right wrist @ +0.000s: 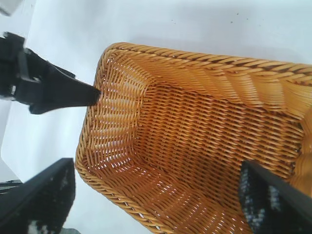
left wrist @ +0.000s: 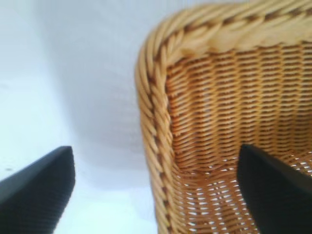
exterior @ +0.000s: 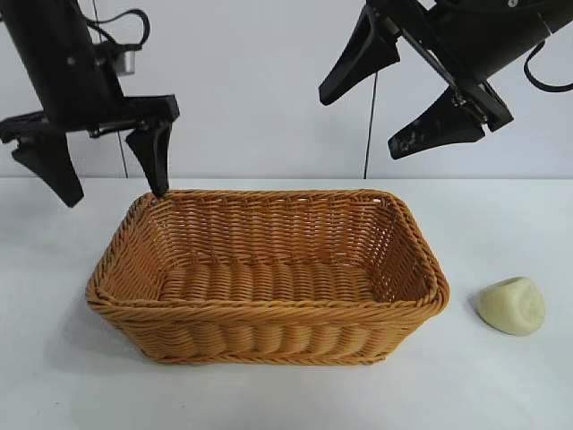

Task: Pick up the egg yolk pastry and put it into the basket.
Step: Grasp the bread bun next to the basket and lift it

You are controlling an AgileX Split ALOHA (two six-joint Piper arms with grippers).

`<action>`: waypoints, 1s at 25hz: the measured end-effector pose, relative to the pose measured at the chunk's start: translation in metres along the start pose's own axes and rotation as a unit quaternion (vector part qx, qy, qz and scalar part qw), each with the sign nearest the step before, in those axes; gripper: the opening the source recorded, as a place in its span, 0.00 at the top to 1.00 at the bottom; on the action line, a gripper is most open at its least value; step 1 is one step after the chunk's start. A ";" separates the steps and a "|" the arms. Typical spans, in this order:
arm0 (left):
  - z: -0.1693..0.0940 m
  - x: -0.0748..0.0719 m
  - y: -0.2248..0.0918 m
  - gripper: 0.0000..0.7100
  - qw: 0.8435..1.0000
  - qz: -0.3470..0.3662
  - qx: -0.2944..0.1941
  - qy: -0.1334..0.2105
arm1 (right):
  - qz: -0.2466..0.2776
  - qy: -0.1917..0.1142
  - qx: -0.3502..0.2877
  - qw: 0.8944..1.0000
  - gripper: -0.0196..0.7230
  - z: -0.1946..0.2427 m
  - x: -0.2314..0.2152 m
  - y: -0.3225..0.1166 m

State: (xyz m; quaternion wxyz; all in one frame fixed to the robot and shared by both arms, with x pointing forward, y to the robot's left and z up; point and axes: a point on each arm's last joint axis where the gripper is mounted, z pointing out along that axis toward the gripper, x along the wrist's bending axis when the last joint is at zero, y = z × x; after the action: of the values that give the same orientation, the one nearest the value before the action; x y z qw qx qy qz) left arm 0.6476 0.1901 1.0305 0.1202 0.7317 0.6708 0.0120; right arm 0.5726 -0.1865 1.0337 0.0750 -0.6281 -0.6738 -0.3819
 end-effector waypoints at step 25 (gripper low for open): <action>-0.072 0.089 -0.065 0.02 0.997 -0.060 -0.022 0.054 | 0.000 0.000 0.000 1.000 0.13 0.000 0.000 0.000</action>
State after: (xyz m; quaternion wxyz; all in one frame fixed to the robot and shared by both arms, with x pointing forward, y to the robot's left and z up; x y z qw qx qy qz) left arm 0.5799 0.2941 1.0746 0.1003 0.6857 0.7185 0.0587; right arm 0.5726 -0.1865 1.0337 0.0750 -0.6281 -0.6738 -0.3819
